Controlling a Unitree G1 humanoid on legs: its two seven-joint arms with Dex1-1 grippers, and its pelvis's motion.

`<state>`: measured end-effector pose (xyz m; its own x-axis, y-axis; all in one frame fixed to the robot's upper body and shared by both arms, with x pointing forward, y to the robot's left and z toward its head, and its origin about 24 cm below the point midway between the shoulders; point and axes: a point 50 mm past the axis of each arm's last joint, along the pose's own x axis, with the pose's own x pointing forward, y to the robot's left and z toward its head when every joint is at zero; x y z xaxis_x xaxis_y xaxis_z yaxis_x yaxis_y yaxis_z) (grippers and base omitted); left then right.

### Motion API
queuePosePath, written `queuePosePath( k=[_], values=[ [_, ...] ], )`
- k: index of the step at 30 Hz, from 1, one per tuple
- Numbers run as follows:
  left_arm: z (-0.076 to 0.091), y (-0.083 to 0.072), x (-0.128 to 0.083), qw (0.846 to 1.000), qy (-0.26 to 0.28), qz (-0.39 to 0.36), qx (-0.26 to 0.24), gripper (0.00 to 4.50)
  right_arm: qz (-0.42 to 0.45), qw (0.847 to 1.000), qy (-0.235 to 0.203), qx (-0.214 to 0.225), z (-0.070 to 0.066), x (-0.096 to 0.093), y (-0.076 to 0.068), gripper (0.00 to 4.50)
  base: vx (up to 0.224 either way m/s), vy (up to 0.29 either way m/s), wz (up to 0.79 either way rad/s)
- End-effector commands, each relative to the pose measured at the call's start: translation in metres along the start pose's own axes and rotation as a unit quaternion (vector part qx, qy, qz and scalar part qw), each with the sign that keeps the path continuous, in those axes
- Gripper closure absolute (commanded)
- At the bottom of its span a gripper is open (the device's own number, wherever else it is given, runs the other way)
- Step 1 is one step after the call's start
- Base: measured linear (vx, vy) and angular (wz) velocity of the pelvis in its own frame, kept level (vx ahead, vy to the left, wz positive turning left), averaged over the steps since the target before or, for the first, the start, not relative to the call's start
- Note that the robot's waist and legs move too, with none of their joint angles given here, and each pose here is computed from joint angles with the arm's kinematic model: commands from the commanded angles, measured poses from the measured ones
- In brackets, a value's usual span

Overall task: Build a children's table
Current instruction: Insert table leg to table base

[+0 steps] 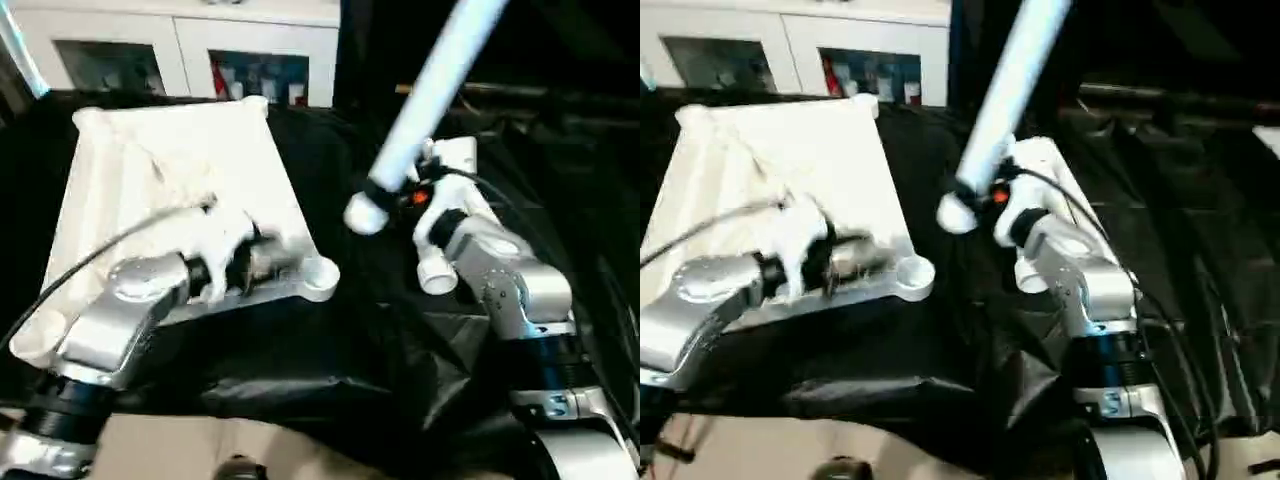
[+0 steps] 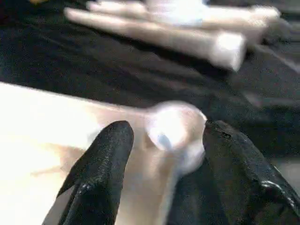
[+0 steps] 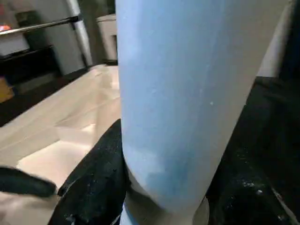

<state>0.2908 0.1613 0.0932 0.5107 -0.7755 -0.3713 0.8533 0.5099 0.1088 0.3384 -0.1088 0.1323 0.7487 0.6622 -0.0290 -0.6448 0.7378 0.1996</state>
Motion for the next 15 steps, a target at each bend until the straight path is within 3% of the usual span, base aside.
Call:
queuePosePath(
  k=[1,7,11,15],
  values=[
    [-0.007,-0.004,0.003,0.999,0.019,-0.031,0.008,1.68,0.019,0.999,-0.001,-0.026,0.006,0.002,0.005,2.61,0.0,0.0,0.0],
    [-0.014,0.01,0.005,0.998,0.05,-0.013,0.024,1.68,0.014,0.999,0.008,-0.051,0.001,0.005,0.008,2.61,0.0,0.0,0.0],
    [-0.01,0.028,0.012,0.997,0.066,0.001,0.028,1.68,0.004,0.998,0.015,-0.053,-0.004,0.001,0.006,2.61,0.0,0.0,0.0],
    [-0.011,0.03,0.014,0.997,0.07,-0.013,0.027,1.68,-0.003,0.998,0.019,-0.059,-0.007,-0.003,0.004,2.61,0.0,0.0,0.0]
  ],
)
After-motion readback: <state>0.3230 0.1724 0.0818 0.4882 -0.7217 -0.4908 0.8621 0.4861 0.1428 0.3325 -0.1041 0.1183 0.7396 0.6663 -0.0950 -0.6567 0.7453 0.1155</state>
